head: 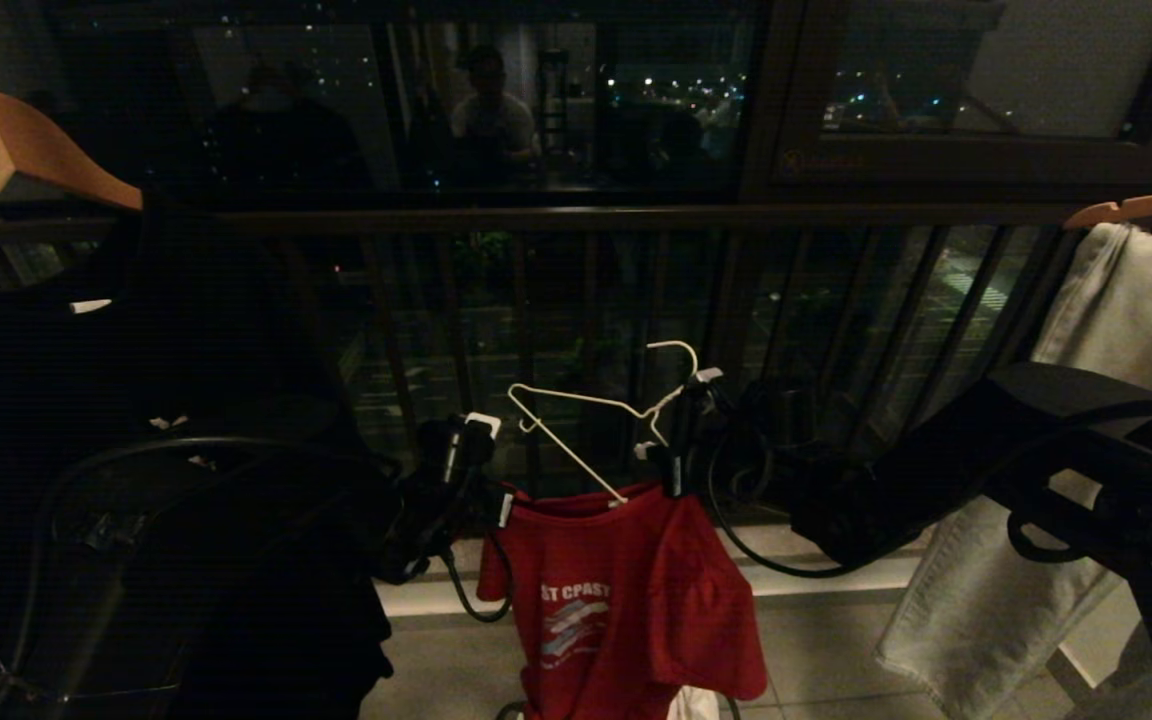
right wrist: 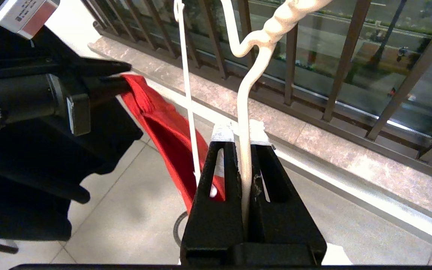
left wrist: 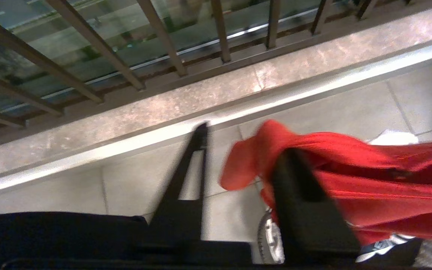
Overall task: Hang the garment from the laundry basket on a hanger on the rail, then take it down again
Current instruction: Take the clothes off the clothes rack
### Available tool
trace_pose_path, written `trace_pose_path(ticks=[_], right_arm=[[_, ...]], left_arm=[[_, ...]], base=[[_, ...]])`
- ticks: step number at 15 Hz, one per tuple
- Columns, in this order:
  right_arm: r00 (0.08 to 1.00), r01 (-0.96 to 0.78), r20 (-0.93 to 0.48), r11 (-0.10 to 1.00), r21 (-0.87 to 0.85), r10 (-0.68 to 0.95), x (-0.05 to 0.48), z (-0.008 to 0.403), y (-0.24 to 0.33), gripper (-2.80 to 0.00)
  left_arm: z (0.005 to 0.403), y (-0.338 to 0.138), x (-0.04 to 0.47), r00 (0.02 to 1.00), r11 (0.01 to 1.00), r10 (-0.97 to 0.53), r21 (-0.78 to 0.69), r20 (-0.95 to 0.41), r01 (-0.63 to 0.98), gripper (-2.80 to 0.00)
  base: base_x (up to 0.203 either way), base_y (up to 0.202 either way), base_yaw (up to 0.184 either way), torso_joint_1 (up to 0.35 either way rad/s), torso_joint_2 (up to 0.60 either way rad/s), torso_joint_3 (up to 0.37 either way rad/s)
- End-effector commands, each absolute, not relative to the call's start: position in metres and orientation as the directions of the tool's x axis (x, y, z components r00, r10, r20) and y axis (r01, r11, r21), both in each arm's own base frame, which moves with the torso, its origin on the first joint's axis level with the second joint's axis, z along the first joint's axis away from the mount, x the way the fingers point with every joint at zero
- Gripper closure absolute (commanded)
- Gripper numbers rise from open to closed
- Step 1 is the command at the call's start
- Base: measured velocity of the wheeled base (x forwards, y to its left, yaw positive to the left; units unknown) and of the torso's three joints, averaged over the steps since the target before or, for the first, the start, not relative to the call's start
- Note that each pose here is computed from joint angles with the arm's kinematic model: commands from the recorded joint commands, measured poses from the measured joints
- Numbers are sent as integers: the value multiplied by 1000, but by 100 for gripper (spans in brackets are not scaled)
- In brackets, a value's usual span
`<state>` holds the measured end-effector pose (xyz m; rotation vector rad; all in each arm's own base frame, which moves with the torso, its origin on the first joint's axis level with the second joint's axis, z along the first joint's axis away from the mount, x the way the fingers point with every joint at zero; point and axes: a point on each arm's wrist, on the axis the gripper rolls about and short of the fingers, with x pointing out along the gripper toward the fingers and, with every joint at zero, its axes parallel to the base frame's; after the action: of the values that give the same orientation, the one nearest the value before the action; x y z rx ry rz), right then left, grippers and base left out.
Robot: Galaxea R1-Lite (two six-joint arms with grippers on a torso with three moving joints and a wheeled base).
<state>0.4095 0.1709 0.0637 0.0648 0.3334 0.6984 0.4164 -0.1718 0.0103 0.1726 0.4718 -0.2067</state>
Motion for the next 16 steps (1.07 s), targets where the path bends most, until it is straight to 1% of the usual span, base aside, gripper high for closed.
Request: trace_pose_path(ticks=[1, 5, 9, 10, 11, 12, 16], right_arm=[[714, -621, -279, 765, 170, 642, 410, 62, 171, 0], [713, -621, -283, 765, 171, 642, 410, 60, 171, 0], [712, -620, -286, 765, 172, 641, 410, 59, 171, 0], [711, -621, -287, 764, 172, 642, 409, 59, 172, 0], [712, -620, -287, 765, 172, 641, 410, 59, 172, 0], [712, -619, -288, 766, 172, 640, 410, 58, 172, 0], [711, -617, -296, 768, 172, 638, 410, 55, 172, 0]], left_arm=[[10, -171, 413, 868, 958, -155, 142, -471, 249, -280], [18, -167, 405, 866, 946, -156, 181, -475, 270, -280], [52, -168, 393, 885, 944, -176, 180, -431, 275, -280], [58, -169, 387, 880, 941, -181, 182, -439, 285, -280], [64, -168, 380, 858, 934, -177, 192, -482, 300, -280], [62, -169, 375, 830, 927, -167, 201, -533, 316, -280], [30, -175, 391, 812, 929, -90, 246, -577, 278, -280]], base=[[0, 0, 0, 0, 0, 0], [0, 0, 0, 0, 0, 0], [0, 0, 0, 0, 0, 0], [0, 0, 0, 0, 0, 0], [0, 0, 0, 0, 0, 0], [0, 0, 0, 0, 0, 0], [0, 0, 0, 0, 0, 0]])
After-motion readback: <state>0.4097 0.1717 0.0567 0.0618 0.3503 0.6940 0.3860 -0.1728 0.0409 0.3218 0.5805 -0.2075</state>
